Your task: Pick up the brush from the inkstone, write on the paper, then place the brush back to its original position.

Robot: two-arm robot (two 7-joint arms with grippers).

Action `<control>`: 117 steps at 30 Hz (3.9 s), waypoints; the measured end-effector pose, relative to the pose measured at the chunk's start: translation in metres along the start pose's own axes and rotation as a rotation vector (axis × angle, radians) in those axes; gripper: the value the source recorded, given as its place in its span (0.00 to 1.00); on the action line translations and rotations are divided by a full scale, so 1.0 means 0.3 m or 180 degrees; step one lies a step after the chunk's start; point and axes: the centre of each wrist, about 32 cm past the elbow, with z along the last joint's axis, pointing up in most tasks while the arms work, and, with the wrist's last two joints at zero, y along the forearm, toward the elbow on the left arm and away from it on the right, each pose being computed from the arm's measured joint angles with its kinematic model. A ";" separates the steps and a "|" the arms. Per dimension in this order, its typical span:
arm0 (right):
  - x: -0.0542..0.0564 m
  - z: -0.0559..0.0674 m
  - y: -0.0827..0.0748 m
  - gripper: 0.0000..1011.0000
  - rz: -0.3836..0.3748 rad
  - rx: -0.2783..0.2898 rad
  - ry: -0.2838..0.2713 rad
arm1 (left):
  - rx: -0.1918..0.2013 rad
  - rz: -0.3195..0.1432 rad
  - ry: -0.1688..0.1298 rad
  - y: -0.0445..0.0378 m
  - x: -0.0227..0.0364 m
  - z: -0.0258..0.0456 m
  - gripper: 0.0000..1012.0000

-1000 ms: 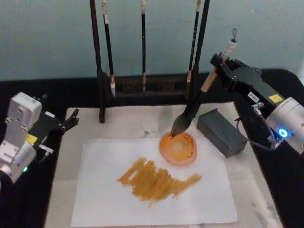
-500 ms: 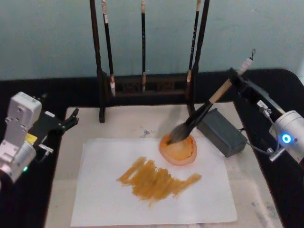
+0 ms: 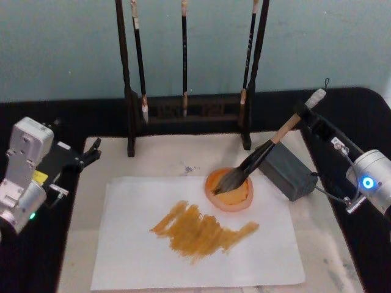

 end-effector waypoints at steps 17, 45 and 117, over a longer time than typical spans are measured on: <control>-0.004 0.000 0.000 0.17 0.0007 0.0017 0.0004 | 0.0000 0.0000 0.0000 0.000 0.000 0.000 1.00; 0.115 0.030 -0.007 0.17 -0.0145 -0.0227 0.0646 | 0.0000 0.0000 0.0000 0.000 0.000 0.000 1.00; 0.251 -0.003 0.176 0.17 -0.0523 -0.0506 0.1290 | 0.0000 0.0000 0.0000 0.000 0.000 0.000 1.00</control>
